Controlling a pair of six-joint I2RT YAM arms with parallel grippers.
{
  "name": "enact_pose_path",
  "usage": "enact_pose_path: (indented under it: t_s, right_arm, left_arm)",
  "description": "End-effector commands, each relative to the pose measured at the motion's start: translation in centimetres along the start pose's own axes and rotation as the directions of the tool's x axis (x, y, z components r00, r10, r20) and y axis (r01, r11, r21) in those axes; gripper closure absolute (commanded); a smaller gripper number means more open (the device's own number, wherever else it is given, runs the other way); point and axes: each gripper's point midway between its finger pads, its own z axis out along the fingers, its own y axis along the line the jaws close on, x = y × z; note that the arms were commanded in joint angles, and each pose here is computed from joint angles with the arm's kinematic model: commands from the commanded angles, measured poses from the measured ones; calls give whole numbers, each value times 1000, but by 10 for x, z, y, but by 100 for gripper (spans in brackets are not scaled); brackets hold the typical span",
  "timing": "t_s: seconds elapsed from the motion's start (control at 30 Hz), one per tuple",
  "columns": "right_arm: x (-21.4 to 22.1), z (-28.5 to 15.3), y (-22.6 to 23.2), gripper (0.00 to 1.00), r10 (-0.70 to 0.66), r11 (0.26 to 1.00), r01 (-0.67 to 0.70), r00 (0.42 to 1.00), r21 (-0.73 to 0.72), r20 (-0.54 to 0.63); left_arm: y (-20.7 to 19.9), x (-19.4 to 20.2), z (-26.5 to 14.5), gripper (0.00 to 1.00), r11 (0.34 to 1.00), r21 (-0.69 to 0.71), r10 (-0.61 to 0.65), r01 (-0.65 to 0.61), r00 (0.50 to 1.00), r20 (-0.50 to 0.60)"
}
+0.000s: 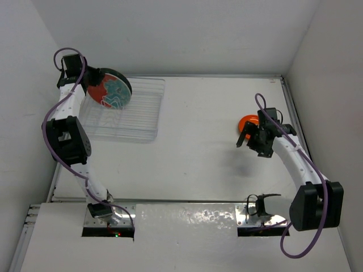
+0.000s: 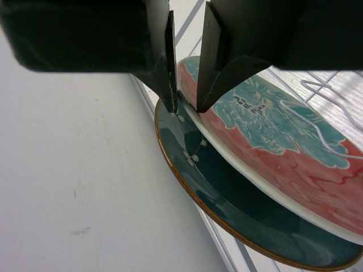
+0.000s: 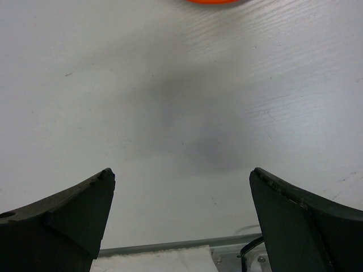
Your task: Unload the plates from the dish rack
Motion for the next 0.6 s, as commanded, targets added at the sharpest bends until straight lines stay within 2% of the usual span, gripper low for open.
enact_pose_path:
  t_s: [0.0,0.17,0.2,0.57]
  right_arm:
    - [-16,-6,12,1,-17,999,18,999,-36,38]
    - [-19,-6,16,1,-14,999,15,999,-47,34]
    - [-19,-6,16,1,-15,999,17,999,-49,33]
    - [-21,-10,21,1,-6,998,8,999,-69,39]
  left_arm:
    - [2,1,10,84,999,-19,-30,30,999,-10]
    - [8,3,15,93,995,-78,-71,68,997,-32]
    - [8,3,14,98,994,-89,-72,69,997,-34]
    - [6,5,8,100,992,-113,-56,49,997,-60]
